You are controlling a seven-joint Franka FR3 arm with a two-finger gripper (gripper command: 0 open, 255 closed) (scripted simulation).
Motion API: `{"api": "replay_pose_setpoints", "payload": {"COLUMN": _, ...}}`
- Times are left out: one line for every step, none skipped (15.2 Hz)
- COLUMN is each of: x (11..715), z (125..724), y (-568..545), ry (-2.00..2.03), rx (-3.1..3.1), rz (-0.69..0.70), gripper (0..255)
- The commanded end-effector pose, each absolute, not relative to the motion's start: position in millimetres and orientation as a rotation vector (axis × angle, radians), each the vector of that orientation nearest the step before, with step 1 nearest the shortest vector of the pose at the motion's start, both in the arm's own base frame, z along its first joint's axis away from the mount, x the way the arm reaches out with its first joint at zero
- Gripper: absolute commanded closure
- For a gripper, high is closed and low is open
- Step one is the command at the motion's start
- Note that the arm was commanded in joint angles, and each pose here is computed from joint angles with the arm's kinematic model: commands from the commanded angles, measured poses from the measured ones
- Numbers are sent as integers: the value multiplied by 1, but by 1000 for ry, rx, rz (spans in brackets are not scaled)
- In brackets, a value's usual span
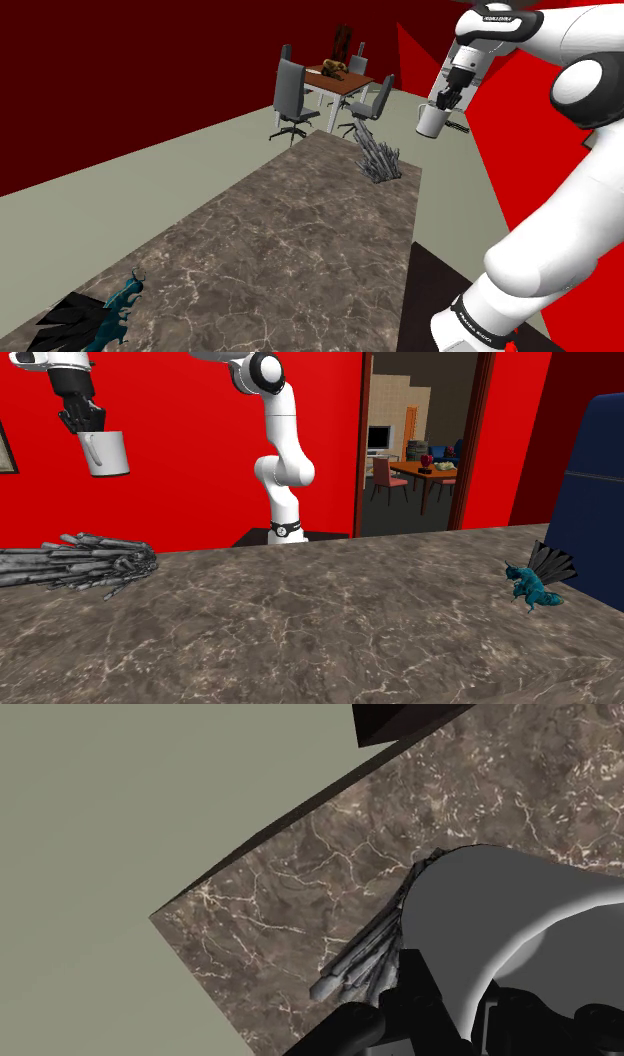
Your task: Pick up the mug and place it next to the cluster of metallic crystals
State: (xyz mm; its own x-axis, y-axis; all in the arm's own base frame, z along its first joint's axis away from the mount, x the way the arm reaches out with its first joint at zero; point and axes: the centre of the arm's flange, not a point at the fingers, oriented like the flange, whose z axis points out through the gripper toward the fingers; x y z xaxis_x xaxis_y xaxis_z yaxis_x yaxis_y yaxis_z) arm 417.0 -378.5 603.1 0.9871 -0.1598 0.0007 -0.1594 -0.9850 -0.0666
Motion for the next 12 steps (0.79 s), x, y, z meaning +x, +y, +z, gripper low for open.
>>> {"api": "replay_pose_setpoints", "payload": {"x": 414, "z": 602, "y": -406, "ry": 243, "rx": -3067, "rz": -9, "gripper": 255}}
{"api": "replay_pose_setpoints", "payload": {"x": 413, "z": 602, "y": -412, "ry": 243, "rx": -3067, "rz": -9, "gripper": 255}}
{"api": "replay_pose_setpoints", "payload": {"x": 413, "z": 597, "y": -412, "ry": 243, "rx": -3067, "rz": -9, "gripper": 255}}
{"api": "replay_pose_setpoints", "payload": {"x": 413, "z": 592, "y": -412, "ry": 243, "rx": -3067, "rz": -9, "gripper": 255}}
{"api": "replay_pose_setpoints", "payload": {"x": 413, "z": 586, "y": -412, "ry": 243, "rx": -3067, "rz": -9, "gripper": 255}}
{"api": "replay_pose_setpoints", "payload": {"x": 413, "z": 581, "y": -412, "ry": 243, "rx": -3067, "rz": -9, "gripper": 255}}
{"api": "replay_pose_setpoints", "payload": {"x": 413, "z": 576, "y": -412, "ry": 243, "rx": -3067, "rz": -9, "gripper": 255}}
{"api": "replay_pose_setpoints", "payload": {"x": 413, "z": 571, "y": -412, "ry": 243, "rx": -3067, "rz": -9, "gripper": 255}}
{"api": "replay_pose_setpoints", "payload": {"x": 413, "z": 565, "y": -412, "ry": 243, "rx": -3067, "rz": -9, "gripper": 255}}
{"api": "replay_pose_setpoints", "payload": {"x": 413, "z": 560, "y": -412, "ry": 243, "rx": -3067, "rz": -9, "gripper": 255}}
{"api": "replay_pose_setpoints", "payload": {"x": 413, "z": 555, "y": -412, "ry": 243, "rx": -3067, "rz": -9, "gripper": 255}}
{"api": "replay_pose_setpoints", "payload": {"x": 413, "z": 549, "y": -412, "ry": 243, "rx": -3067, "rz": -9, "gripper": 255}}
